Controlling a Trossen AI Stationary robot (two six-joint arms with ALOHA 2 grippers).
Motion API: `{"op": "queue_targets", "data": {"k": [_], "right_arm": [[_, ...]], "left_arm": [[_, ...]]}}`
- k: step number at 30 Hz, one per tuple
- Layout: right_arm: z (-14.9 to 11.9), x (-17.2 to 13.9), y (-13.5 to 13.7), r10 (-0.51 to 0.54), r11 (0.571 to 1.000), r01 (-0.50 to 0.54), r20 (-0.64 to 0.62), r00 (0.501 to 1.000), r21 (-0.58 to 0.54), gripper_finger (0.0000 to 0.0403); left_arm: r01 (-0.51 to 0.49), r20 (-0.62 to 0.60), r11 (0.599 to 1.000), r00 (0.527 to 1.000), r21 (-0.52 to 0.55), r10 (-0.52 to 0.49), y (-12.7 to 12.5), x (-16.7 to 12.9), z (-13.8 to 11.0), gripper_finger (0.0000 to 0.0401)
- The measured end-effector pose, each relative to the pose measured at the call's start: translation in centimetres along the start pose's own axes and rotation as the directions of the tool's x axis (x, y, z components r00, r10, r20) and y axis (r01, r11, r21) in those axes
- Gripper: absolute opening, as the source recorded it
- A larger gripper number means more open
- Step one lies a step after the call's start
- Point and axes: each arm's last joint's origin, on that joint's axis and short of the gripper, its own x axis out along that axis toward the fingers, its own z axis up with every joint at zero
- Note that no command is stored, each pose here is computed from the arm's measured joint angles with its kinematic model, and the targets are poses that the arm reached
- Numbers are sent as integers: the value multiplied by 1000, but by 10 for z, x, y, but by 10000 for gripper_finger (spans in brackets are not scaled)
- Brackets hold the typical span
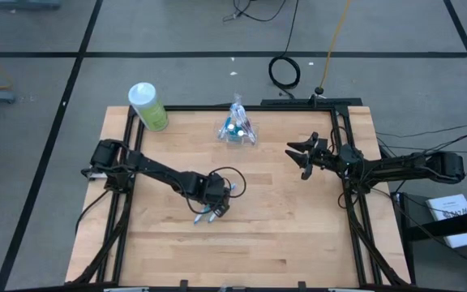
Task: Pick & Place toothbrushing station
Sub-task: Put the blue toothbrush into the transparent organizer
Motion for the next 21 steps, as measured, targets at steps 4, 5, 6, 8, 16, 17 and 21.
{"op": "queue_targets", "data": {"k": [4, 5, 6, 8, 16, 17, 21], "right_arm": [[0, 0, 0, -1, 1000, 1, 0, 1000, -1, 141], [0, 0, 0, -1, 1000, 1, 0, 1000, -1, 141], [0, 0, 0, -2, 1000, 2, 0, 1000, -2, 141], [0, 0, 0, -1, 1000, 1, 0, 1000, -1, 141], [0, 0, 0, -1, 1000, 1, 0, 1000, 1, 141], [0, 0, 0, -1, 1000, 1, 0, 1000, 1, 141], [0, 0, 0, -1, 1000, 1, 0, 1000, 1, 141]], "left_arm": [[-14, -7, 1000, 1000, 15, 14, -2, 4, -4, 202], [-22, -12, 1000, 1000, 18, 22, -2, 7, -5, 202], [-30, -18, 999, 999, 21, 30, -2, 11, -5, 202], [-34, -39, 999, 999, 22, 34, -2, 18, -7, 202], [-62, -54, 998, 997, 25, 64, 1, 26, -6, 190], [-62, -54, 998, 997, 24, 63, 1, 25, -5, 181], [-69, -59, 997, 996, 37, 71, 3, 24, -6, 124]]}}
